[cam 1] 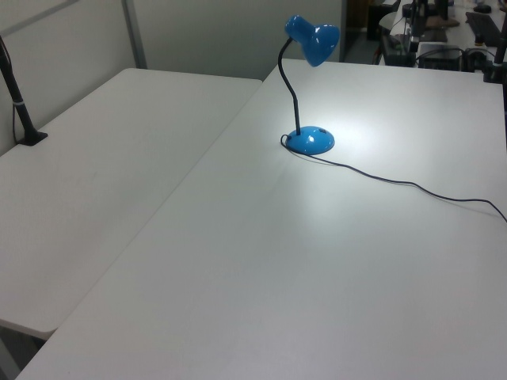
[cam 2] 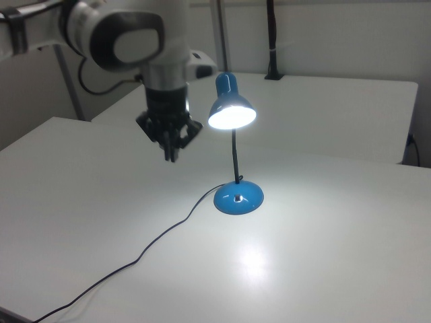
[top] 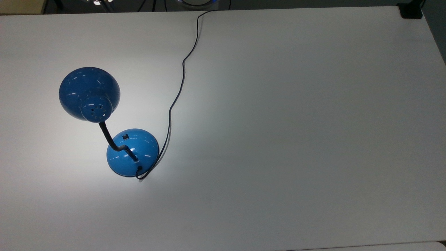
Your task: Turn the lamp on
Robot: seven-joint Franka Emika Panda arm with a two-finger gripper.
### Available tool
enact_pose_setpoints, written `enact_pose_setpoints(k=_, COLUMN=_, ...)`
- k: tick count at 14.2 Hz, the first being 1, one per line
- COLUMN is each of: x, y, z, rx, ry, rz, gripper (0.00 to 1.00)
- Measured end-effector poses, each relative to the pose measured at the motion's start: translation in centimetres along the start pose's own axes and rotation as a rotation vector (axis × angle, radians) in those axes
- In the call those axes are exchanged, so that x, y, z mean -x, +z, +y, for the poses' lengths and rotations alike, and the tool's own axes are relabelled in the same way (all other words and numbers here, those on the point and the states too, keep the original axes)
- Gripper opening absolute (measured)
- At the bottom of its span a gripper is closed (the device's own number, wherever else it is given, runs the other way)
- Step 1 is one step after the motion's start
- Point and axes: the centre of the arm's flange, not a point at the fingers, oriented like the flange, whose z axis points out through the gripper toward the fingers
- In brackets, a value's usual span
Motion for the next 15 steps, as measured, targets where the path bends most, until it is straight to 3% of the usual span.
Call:
enact_pose_setpoints(k=4, x=-3.1, y=0.1, z=-6.8, rx=0.074, ry=0.097, rz=-0.027, gripper=0.15)
enact_pose_setpoints(k=7, x=-3.9, y=0.2, z=-8.1, rx=0.089, ry=0.111, rz=-0.012, gripper=0.38)
enact_pose_setpoints(k=12, x=-4.3, y=-0.2, z=-7.7, rx=0.115, ry=0.111, rz=0.021, gripper=0.90)
enact_pose_setpoints(k=13, x=-4.3, y=-0.2, z=-7.7, rx=0.115, ry=0.112, rz=0.021, gripper=0.98)
enact_pose_setpoints(k=15, x=-4.3, y=-0.1, z=-7.6, rx=0.115, ry=0.113, rz=0.021, gripper=1.00)
